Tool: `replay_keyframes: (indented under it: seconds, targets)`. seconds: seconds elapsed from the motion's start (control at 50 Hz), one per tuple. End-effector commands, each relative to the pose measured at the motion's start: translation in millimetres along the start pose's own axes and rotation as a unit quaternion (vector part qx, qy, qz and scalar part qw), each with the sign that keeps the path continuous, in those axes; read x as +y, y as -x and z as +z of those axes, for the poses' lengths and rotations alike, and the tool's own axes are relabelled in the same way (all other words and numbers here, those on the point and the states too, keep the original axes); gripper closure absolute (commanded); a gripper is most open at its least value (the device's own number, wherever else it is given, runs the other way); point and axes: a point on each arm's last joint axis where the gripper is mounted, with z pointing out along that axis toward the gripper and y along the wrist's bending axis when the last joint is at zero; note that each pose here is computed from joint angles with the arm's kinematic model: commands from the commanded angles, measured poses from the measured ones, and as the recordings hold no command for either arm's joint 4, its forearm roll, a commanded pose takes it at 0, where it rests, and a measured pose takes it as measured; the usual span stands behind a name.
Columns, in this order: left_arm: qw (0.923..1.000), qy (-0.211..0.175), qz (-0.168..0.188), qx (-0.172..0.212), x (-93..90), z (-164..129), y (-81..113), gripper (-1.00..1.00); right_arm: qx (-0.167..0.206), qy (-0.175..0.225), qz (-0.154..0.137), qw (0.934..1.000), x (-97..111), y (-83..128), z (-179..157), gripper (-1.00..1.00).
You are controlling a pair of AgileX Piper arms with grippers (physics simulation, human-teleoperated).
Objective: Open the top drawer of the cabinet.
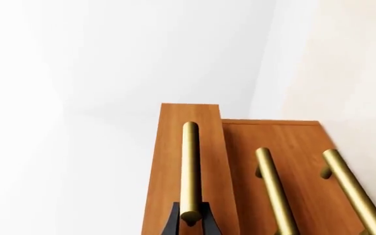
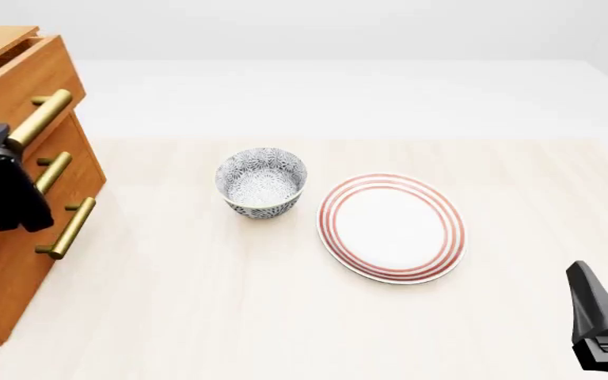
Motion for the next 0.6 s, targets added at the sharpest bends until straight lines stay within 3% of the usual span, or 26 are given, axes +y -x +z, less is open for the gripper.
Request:
replay_keyframes:
  seconds: [0.02,0.6]
  targets:
    - [0.9994,0.024,-0.009,-0.023,13.8,-3,12.0,1.0,0.0,0.0,0.0,1.0,0,0,0,-1.0]
    - [0.9976,0.025,-0.007,-0.064,21.6,6,31.5,1.0,0.0,0.0,0.0,1.0,0,0,0,-1.0]
